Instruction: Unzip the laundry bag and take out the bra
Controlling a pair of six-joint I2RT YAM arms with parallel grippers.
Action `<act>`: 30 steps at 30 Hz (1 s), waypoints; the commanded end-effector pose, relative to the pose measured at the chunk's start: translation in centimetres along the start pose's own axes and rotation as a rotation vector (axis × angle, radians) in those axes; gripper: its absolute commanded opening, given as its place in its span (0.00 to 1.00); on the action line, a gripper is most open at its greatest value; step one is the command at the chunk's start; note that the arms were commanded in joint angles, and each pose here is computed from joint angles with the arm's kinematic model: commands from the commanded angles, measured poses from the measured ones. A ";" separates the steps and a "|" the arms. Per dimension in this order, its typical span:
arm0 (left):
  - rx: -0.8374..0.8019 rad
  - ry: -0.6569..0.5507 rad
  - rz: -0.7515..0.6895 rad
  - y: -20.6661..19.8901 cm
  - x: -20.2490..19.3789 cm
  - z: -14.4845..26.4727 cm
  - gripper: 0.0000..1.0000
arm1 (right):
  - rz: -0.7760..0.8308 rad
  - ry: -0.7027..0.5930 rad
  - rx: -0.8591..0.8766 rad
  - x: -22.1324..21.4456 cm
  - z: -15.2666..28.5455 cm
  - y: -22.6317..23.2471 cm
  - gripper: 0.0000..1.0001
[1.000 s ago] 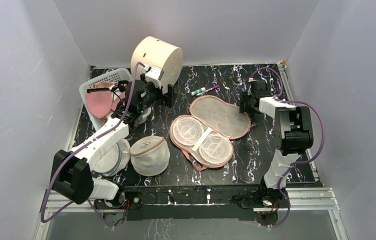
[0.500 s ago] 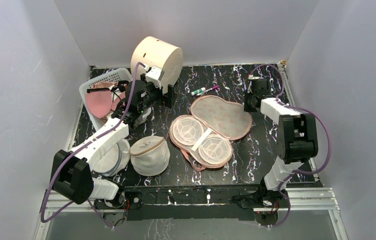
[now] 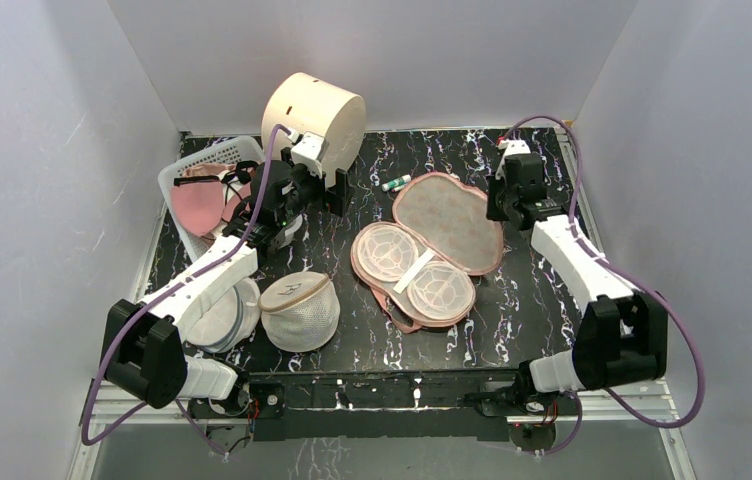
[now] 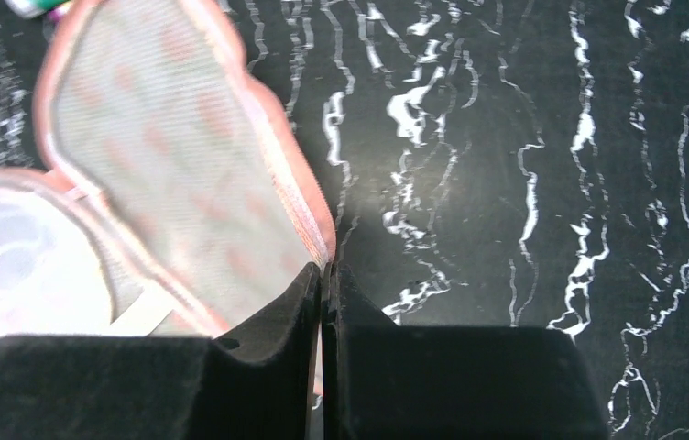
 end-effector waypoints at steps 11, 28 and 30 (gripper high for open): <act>0.014 -0.038 -0.013 0.3 1.3 0.5 0.98 | 0.094 0.236 0.379 -9.9 6.4 10.6 0.00; -0.001 -0.020 -0.006 0.1 0.7 0.0 0.98 | -0.095 0.470 0.664 -19.0 7.0 11.7 0.03; 0.001 -0.017 -0.007 0.1 0.6 -0.1 0.98 | -0.101 0.464 0.650 -19.4 6.8 11.3 0.03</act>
Point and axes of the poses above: each gripper's point midway between its finger pads, its own z axis back along the fingers, its own y axis along the line the jaws close on, x = y × z, the point moved 7 cm from there along z, back along the fingers, and after that the axes turned 14 degrees about -z, right-handed, at the moved point
